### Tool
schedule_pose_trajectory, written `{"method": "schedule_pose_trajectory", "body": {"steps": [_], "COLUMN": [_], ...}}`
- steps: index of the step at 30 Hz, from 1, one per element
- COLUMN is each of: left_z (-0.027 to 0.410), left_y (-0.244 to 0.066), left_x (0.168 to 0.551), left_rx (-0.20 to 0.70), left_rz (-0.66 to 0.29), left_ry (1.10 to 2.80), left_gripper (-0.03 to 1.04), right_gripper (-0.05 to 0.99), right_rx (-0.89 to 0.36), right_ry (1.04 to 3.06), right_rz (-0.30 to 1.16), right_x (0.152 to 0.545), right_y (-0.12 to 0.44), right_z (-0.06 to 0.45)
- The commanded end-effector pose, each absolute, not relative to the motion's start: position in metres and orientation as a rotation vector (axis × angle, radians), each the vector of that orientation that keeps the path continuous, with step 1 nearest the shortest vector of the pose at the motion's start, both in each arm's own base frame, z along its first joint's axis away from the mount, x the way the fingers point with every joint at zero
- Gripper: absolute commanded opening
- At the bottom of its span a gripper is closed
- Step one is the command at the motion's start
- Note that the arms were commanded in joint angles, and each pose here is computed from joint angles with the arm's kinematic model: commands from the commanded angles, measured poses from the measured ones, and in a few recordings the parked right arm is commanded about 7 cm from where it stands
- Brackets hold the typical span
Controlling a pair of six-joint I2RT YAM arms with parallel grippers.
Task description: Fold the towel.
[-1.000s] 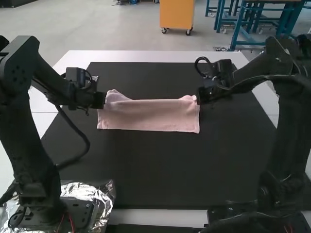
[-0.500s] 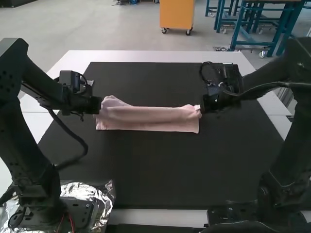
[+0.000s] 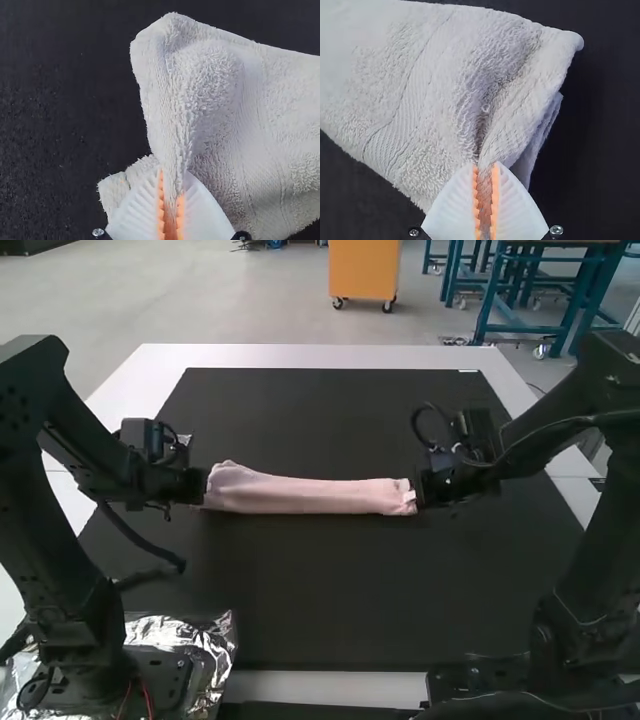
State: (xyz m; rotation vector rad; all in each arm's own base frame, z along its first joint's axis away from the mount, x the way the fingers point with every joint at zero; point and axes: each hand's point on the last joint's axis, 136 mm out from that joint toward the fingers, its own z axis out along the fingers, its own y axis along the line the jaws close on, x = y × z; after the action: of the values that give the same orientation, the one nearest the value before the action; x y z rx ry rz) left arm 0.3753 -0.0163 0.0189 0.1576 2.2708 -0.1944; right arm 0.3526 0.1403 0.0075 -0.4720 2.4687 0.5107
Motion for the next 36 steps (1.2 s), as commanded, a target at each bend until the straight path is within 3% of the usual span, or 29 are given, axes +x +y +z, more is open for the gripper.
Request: {"method": "schedule_pose_trajectory", "body": {"steps": [1,2,3,4,5,13,22,36], "left_z": [0.026,0.026,0.027,0.028,0.028,0.063,0.092,0.097], "left_y": [0.014,0.015,0.015,0.015,0.015,0.027,0.027,0.026], "left_x": [0.383,0.383,0.383,0.384,0.385,0.4,0.408,0.407], "left_rx": [0.024,0.022,0.02,0.014,-0.011,-0.088,-0.08,-0.072], "left_rz": [-0.092,-0.094,-0.096,-0.099,-0.109,-0.127,-0.131,-0.13], "left_ry": [2.266,2.273,2.281,2.286,2.288,2.19,2.135,2.131], "left_gripper": [0.41,0.69,0.9,0.98,0.98,0.97,0.97,0.97], "right_gripper": [0.51,0.66,0.78,0.87,0.91,0.91,0.91,0.87], "right_rx": [-0.4,-0.391,-0.393,-0.393,-0.386,-0.41,-0.456,-0.496], "right_ry": [2.477,2.464,2.449,2.427,2.412,2.376,2.404,2.442], "right_rz": [0.385,0.387,0.388,0.391,0.394,0.41,0.406,0.38], "right_x": [0.364,0.366,0.368,0.371,0.373,0.377,0.373,0.372], "right_y": [0.117,0.118,0.119,0.121,0.122,0.135,0.149,0.16], "right_z": [0.008,0.014,0.02,0.028,0.034,0.047,0.027,-0.006]}}
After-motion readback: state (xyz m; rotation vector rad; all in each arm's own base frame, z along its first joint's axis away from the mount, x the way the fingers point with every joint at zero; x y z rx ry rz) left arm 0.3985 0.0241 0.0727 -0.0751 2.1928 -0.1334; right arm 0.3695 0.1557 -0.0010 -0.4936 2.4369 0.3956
